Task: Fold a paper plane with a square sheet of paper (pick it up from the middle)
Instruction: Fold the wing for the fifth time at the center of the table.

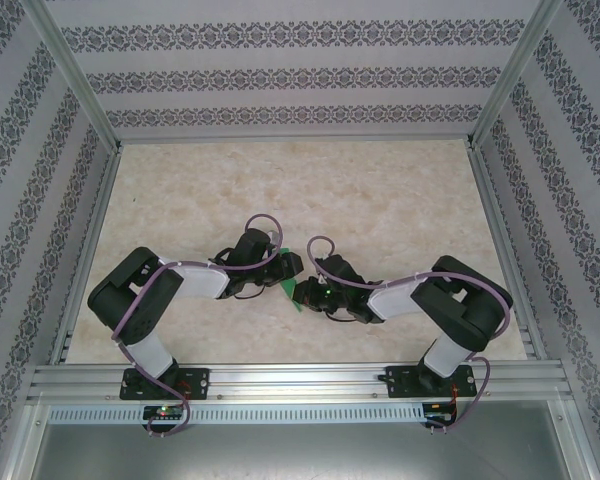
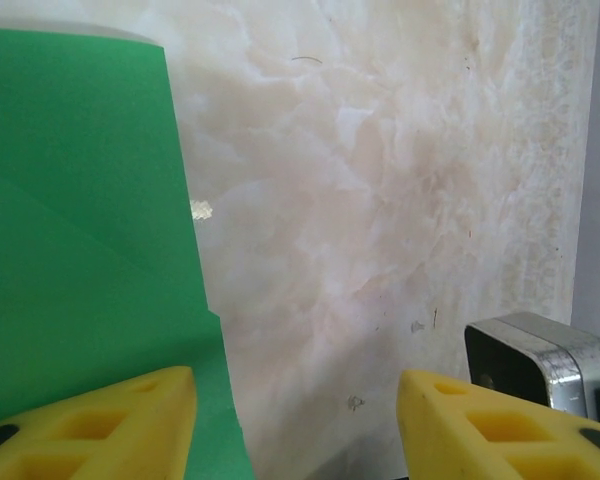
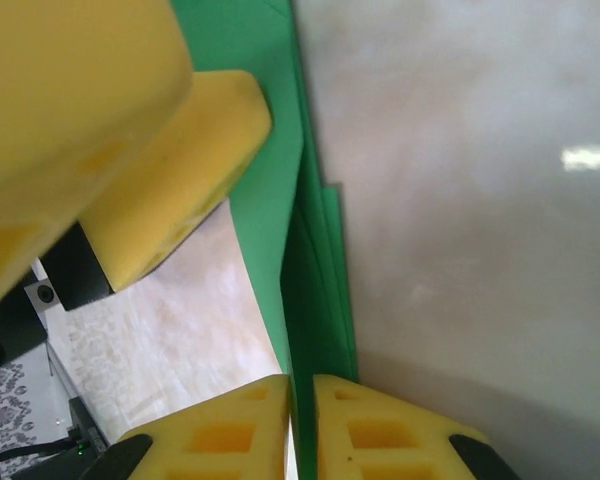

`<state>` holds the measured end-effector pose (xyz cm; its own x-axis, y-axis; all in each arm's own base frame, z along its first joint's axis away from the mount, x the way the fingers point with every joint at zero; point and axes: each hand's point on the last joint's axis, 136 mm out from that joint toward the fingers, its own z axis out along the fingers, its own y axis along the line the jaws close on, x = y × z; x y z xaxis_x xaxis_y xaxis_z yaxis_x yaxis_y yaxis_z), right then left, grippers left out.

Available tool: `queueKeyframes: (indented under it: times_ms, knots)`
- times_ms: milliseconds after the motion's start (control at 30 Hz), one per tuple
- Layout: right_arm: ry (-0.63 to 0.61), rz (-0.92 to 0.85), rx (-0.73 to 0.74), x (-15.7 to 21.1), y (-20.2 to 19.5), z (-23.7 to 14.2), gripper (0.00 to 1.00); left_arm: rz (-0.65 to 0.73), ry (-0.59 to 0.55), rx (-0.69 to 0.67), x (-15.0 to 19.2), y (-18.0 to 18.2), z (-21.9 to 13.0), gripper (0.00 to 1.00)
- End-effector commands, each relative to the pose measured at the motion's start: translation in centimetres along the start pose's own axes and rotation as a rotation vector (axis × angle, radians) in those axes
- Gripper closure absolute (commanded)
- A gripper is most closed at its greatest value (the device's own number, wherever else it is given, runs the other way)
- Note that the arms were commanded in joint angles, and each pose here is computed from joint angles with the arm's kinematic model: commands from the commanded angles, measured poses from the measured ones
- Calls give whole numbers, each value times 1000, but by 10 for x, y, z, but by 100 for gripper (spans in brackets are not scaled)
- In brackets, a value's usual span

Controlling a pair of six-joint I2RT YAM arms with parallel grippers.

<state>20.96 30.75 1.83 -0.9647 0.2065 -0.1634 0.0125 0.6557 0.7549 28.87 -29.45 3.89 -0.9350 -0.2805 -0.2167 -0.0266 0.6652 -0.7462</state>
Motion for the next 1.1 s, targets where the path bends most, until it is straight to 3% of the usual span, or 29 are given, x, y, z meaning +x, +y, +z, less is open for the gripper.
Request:
queueKeyframes:
  times_ms: [0, 300, 600, 833, 1067]
  knots:
    - [12, 1, 85, 11, -22, -6, 85, -17, 22, -107, 5, 32, 4, 44]
    - [45, 4, 99, 20, -27, -6, 93, -17, 28, -109, 6, 32, 5, 44]
    - [84, 31, 272, 36, -66, -9, 94, -16, 34, -112, 7, 32, 5, 44]
    - [-10, -70, 226, 11, -25, -28, 85, -12, 40, -108, 7, 30, 5, 44]
    - [-121, -133, 81, -12, 24, -52, 86, -12, 39, -105, 6, 29, 5, 44]
